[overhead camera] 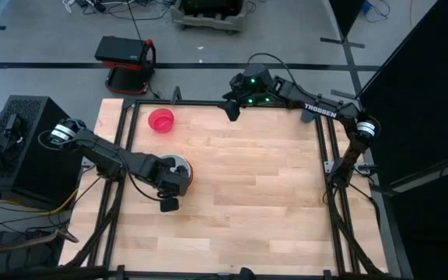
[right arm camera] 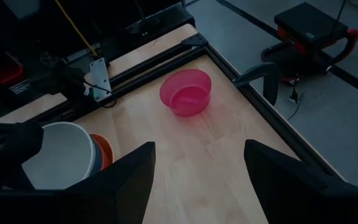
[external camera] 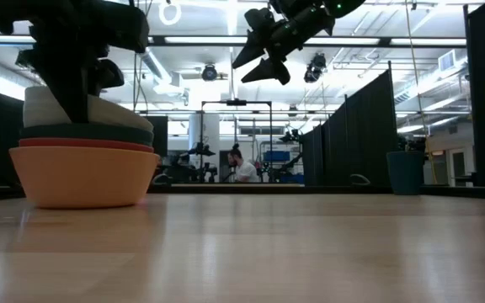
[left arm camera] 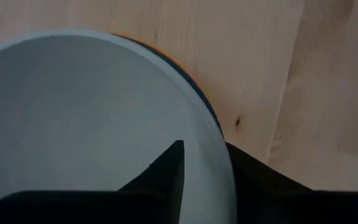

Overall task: Nest bowls inside each other
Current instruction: Stack the white bowl on the dark blue bowl

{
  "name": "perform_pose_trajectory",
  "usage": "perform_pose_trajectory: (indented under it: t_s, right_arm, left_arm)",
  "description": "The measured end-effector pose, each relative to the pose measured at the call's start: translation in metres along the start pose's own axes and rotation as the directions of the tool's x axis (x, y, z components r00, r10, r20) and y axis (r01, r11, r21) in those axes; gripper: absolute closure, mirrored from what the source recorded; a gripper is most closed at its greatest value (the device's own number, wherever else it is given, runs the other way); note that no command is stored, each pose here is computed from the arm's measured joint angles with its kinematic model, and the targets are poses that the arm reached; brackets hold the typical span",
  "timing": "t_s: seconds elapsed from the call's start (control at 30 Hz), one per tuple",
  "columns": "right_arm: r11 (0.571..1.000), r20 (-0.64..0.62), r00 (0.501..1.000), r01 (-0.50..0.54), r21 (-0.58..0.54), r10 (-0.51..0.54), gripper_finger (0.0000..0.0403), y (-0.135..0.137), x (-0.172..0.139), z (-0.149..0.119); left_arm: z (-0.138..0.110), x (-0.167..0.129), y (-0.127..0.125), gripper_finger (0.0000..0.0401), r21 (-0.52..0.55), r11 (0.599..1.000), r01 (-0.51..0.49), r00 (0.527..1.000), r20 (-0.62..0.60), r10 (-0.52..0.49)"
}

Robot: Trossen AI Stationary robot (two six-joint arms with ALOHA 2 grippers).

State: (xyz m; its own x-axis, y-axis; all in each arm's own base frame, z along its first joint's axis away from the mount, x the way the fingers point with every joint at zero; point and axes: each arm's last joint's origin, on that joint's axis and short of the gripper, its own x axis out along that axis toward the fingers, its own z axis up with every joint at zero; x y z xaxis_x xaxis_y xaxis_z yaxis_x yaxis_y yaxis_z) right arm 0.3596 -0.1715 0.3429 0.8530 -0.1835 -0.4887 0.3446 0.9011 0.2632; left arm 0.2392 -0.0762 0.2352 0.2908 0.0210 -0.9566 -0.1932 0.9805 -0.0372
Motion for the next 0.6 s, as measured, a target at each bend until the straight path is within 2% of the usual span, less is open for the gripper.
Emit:
perform_pose_trajectory:
  t_s: [0.2,0.5,0.6]
  right_arm:
    - [1.0,-0.001,1.0,-0.003,-0.001,0.003,0.0169,0.001,0.0,0.0]
    - [1.0,-0.001,1.0,-0.002,-0.003,0.002,0.0169,0.001,0.0,0.0]
    - [1.0,0.0,1.0,-0.002,-0.003,0.002,0.0169,0.001,0.0,0.0]
  left_arm:
    - [0.001,-0.001,0.0,0.0327,-0.029,1.0,0.004,1.0,0.024,-0.003]
    - [0.0,-0.014,0.003,0.0293,-0.064,0.997,0.031,0.997,0.076,-0.026]
    - [0.0,-0.015,0.003,0.0293,-0.068,0.997,0.035,0.996,0.079,-0.029]
